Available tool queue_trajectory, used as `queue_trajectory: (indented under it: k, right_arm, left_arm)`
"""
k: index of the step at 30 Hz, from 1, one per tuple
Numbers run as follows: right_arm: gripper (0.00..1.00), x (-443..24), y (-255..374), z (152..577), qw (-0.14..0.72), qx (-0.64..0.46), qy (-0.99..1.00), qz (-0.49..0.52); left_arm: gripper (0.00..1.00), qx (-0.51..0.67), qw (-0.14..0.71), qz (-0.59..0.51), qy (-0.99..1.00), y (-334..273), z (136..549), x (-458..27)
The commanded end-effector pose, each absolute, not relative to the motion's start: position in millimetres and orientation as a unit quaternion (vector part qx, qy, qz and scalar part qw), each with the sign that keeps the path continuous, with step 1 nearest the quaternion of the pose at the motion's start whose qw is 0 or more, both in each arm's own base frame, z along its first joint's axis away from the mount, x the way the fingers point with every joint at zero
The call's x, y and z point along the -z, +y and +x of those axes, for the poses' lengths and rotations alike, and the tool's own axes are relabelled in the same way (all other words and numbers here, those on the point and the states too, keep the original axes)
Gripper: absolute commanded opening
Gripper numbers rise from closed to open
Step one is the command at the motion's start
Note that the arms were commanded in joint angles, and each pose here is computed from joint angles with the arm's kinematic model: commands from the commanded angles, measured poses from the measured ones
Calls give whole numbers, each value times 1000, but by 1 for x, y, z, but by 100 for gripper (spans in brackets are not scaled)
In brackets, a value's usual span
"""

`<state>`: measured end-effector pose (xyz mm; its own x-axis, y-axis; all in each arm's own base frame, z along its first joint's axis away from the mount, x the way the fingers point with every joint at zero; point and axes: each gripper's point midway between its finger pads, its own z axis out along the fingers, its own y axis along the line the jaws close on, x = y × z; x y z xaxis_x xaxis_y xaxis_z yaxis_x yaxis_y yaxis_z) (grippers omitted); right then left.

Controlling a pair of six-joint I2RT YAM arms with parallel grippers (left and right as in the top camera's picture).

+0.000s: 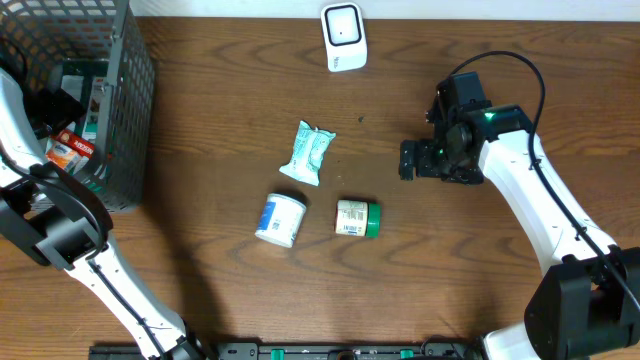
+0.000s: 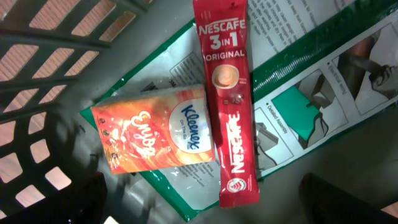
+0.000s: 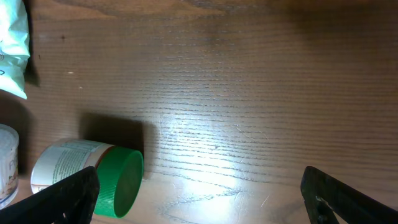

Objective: Scan the item barcode
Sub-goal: 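Reach the left gripper into the basket toward the orange Kleenex pack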

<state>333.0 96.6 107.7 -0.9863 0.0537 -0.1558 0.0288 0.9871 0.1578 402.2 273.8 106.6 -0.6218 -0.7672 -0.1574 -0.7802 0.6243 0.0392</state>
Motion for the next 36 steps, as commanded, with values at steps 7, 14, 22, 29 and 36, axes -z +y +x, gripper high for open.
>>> queue_trajectory:
  k: [7,14,22,29,36]
  right_arm:
    - [99,-109,94,333,84,-74,994,19]
    - [99,-109,94,333,84,-74,994,19]
    - [99,-109,94,333,84,-74,994,19]
    - [99,-109,94,333,84,-74,994,19]
    - [99,-109,94,333,84,-74,994,19]
  left_arm:
    - [98,-57,57,-430,899,272,405,-85]
    - [98,-69,48,-430,899,274,401,-57]
    - [98,-67,30,-430,900,268,392,-28]
    - [78,-67,30,-429,900,268,391,-29]
    - [64,-67,27,-429,900,267,390,-30]
